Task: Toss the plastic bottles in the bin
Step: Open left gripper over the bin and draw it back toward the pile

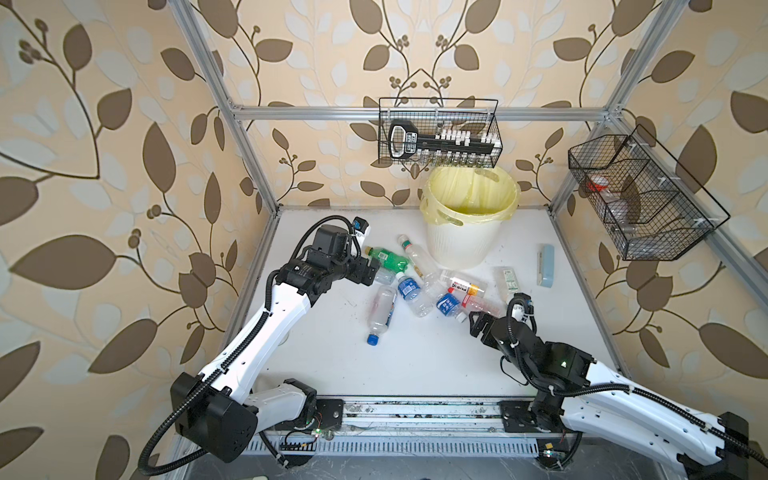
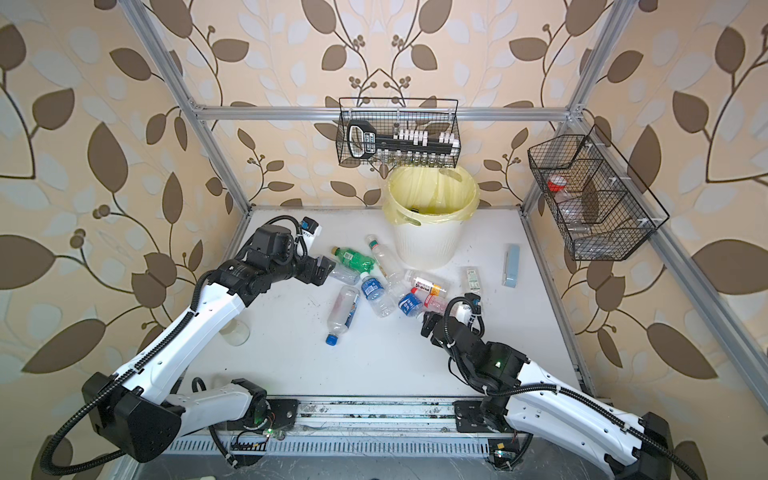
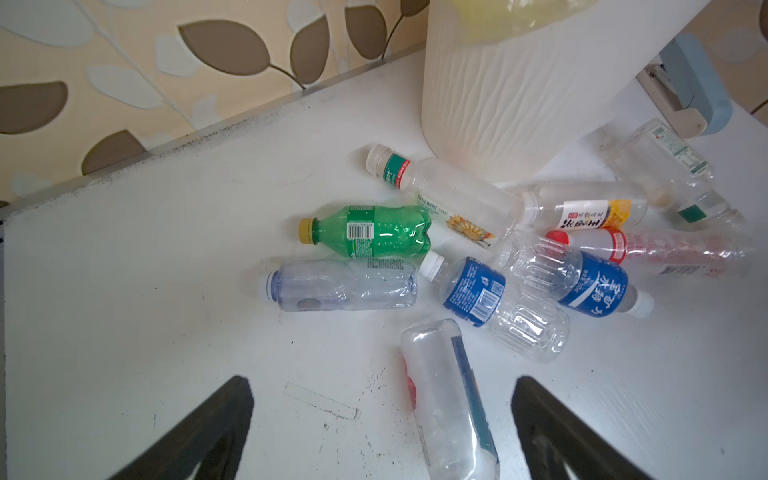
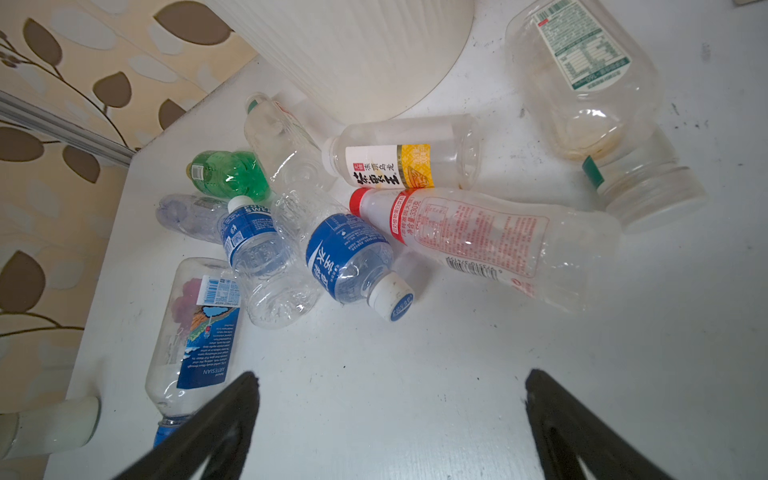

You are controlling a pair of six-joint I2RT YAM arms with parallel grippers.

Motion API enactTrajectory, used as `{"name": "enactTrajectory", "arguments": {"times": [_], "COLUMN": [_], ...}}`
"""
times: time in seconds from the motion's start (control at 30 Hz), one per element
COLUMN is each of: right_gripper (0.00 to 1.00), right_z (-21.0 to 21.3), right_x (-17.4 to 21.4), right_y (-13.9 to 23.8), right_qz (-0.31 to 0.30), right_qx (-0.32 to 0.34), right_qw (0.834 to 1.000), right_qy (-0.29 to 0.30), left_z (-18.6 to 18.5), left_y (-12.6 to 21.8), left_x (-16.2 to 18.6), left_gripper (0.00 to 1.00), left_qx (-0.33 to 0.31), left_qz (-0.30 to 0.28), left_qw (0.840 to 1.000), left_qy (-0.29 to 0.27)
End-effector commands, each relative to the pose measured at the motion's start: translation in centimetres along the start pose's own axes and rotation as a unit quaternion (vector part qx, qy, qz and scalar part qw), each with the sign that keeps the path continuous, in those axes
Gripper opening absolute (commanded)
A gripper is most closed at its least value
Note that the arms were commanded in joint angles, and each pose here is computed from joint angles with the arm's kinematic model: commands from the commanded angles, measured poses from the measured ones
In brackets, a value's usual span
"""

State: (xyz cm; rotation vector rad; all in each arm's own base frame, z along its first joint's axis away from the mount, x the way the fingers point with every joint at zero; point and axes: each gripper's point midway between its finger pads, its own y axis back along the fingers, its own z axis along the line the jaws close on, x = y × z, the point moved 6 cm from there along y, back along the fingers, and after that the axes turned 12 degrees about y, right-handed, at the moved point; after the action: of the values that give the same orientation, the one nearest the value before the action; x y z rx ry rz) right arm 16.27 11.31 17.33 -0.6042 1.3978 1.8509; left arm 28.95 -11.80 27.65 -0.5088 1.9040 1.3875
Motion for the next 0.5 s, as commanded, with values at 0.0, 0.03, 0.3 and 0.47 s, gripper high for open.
{"name": "enactTrajectory", "arguments": {"times": [0.0,0.03,0.3,0.47], "right_gripper": [1.0,1.0,1.0,1.0], "right_z": [0.9,1.1,2.4,4.2], "right_x": [-0.3,-0.3,-0.7,-0.7], "right_y": [0.2,0.1,0.0,-0.2], "right_qz": [0.006,0.006,0.001,0.009], "right_qx": [-0.015,-0.016,-0.018,-0.032], "right_qw": [1.0,1.0,1.0,0.999], "right_qy": [-0.01,-0.009,-0.008,-0.004], "left_z": [1.1,1.5,2.7,3.8], "left_y": [-0.3,-0.6,-1.5,-2.2], "left_x": [0.8,1.2,3.0,4.8], "left_gripper": [0.99,0.99,0.99,0.99], "left_qx": [0.001,0.003,0.015,0.011], "left_qz": [-0.004,0.0,0.034,0.043], "left_qw": [1.0,1.0,0.999,0.999], "left_qy": [-0.008,0.0,0.006,0.021]}}
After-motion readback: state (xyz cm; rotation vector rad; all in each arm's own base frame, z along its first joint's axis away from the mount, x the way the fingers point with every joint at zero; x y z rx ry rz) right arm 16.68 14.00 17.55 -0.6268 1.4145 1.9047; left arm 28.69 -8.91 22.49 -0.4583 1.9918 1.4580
